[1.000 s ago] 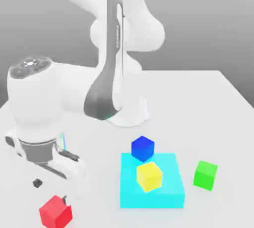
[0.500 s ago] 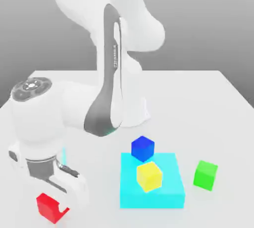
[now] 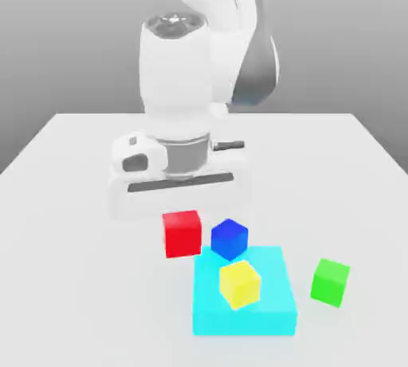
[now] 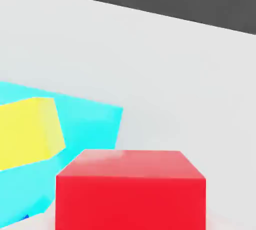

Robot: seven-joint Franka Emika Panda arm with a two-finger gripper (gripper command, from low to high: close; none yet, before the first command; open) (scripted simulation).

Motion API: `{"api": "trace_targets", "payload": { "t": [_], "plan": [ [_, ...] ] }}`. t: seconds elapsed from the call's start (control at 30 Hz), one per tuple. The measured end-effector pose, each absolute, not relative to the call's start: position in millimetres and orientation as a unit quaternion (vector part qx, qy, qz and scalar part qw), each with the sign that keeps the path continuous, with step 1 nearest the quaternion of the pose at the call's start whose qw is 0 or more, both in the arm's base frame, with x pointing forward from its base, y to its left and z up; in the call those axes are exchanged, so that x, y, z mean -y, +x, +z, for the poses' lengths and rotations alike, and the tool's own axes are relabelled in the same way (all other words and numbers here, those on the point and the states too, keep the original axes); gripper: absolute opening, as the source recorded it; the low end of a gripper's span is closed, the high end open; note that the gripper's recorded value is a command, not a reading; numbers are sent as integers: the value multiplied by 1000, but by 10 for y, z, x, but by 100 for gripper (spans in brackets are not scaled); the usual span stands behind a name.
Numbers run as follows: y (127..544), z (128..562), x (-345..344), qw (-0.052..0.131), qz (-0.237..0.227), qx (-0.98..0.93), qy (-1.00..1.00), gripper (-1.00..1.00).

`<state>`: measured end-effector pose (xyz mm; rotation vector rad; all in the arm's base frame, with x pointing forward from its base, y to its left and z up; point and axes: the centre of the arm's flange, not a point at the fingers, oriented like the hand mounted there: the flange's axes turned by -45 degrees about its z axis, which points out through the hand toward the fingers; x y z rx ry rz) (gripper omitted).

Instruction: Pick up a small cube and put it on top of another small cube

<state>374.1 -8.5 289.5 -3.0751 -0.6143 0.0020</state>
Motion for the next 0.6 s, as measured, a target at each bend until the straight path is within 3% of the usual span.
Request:
{"api": "trace_targets", "payload": {
  "t": [0.23, 0.47, 0.5, 0.6],
  "plan": [
    [3092, 3003, -388, 2, 1, 401, -916, -100],
    [2993, 2477, -461, 1, 1, 437, -900, -100],
    [2984, 2389, -459, 1, 1, 437, -900, 100],
    [2984, 2389, -459, 1, 1, 437, -900, 100]
  ]
}}
